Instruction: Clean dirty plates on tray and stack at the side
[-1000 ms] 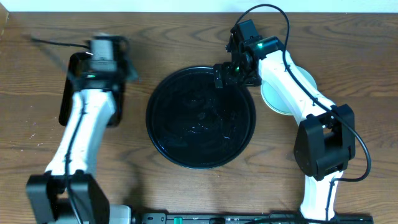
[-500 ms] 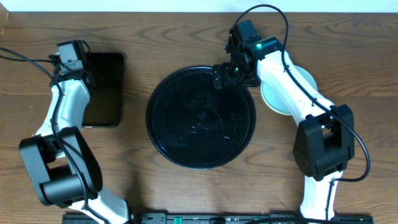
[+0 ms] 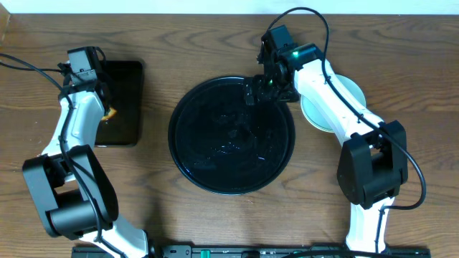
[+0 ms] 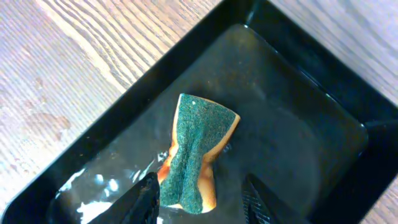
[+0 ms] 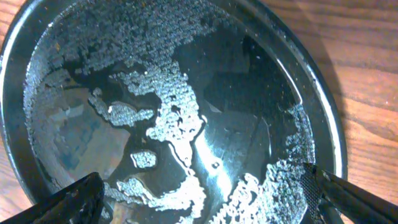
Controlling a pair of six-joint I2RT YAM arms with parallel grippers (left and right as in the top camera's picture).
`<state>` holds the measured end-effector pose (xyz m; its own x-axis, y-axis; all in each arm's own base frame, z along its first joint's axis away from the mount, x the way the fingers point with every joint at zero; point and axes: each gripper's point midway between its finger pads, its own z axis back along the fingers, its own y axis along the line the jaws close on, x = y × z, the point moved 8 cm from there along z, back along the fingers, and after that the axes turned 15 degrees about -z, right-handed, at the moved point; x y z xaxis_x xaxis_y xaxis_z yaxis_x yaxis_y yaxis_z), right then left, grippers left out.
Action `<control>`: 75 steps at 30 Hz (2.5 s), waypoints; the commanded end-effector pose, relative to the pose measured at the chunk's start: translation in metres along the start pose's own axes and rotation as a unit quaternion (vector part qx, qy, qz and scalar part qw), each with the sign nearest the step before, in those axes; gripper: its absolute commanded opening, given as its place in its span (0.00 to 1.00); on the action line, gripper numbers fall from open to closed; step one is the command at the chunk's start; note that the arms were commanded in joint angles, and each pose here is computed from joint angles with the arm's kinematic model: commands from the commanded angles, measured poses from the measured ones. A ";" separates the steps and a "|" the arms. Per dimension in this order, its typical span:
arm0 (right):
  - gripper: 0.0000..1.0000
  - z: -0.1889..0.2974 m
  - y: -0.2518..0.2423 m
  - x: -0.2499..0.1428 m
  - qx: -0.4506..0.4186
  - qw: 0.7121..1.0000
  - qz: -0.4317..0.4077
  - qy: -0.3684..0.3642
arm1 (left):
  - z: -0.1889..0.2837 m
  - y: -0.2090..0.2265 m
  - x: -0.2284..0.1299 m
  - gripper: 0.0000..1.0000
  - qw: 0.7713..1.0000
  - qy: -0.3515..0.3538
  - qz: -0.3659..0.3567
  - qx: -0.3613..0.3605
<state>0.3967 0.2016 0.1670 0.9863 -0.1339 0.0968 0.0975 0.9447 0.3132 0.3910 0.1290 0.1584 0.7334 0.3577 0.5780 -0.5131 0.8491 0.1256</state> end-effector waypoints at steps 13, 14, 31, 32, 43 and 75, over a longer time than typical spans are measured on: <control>0.99 0.156 0.007 -0.047 -0.011 0.986 0.083 -0.146 | 0.156 0.019 0.008 0.76 0.983 -0.064 0.099 -0.139; 0.99 0.167 0.002 -0.057 -0.033 0.984 0.084 -0.154 | 0.161 0.019 0.004 0.76 0.982 -0.059 0.098 -0.148; 0.99 0.198 -0.024 -0.142 -0.143 0.979 0.130 -0.061 | 0.169 0.019 -0.002 0.78 0.981 -0.048 0.095 -0.163; 0.99 0.198 -0.024 -0.142 -0.142 0.979 0.130 -0.061 | 0.169 0.019 -0.002 0.77 0.981 -0.048 0.095 -0.163; 0.99 0.199 -0.031 -0.150 -0.158 0.979 0.129 -0.033 | 0.169 0.019 -0.002 0.78 0.981 -0.048 0.095 -0.163; 0.99 0.137 -0.099 -0.149 -0.004 0.958 0.156 -0.241 | 0.169 0.019 -0.002 0.78 0.981 -0.048 0.095 -0.163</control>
<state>0.2330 0.0938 0.2665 0.7928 0.0537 0.6071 -0.1656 0.9776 0.1298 0.3039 0.0787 0.2939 0.5904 0.4923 0.6396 -0.4567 0.8571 -0.2383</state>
